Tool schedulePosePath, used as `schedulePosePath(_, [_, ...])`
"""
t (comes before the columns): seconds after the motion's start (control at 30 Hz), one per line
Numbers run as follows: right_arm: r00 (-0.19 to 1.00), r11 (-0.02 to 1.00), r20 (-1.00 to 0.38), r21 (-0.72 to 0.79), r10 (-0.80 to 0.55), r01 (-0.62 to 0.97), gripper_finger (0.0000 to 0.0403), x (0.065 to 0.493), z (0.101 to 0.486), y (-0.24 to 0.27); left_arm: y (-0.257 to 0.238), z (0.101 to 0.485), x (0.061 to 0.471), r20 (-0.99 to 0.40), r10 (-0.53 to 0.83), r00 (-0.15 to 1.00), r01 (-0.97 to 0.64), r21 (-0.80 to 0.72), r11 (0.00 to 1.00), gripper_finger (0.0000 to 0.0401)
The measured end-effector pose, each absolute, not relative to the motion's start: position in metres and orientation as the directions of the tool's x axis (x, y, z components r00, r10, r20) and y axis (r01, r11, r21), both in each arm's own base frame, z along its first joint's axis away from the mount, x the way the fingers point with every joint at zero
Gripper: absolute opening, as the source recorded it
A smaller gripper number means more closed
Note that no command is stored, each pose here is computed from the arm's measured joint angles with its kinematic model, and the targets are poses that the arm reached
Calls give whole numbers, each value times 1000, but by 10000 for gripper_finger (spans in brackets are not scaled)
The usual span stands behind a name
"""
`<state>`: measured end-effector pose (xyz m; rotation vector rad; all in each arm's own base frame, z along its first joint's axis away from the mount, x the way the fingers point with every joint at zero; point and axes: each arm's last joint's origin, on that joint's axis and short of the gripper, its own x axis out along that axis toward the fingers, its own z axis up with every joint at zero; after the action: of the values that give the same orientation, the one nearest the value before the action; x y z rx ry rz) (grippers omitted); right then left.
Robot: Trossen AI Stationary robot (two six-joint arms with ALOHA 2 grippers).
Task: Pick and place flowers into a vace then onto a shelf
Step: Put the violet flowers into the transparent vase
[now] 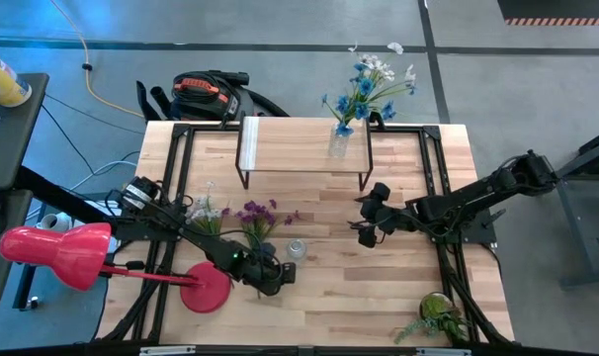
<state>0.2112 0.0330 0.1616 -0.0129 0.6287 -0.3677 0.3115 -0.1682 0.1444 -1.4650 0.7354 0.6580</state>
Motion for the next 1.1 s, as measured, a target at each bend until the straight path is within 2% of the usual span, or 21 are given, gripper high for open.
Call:
schedulePosePath(0.77, [746,935,-573,-123,-340,332,332,211,162,33,-167,145,311,-772,-5,635,-772,-635,19,145])
schedulePosePath(0.97, [757,963,-603,-75,-250,258,332,211,161,36,-165,146,312,-750,61,659,-752,-659,23,145])
schedulePosePath(1.1, [762,978,-621,-35,-183,207,332,212,160,38,-164,146,313,-739,78,669,-742,-658,129,145])
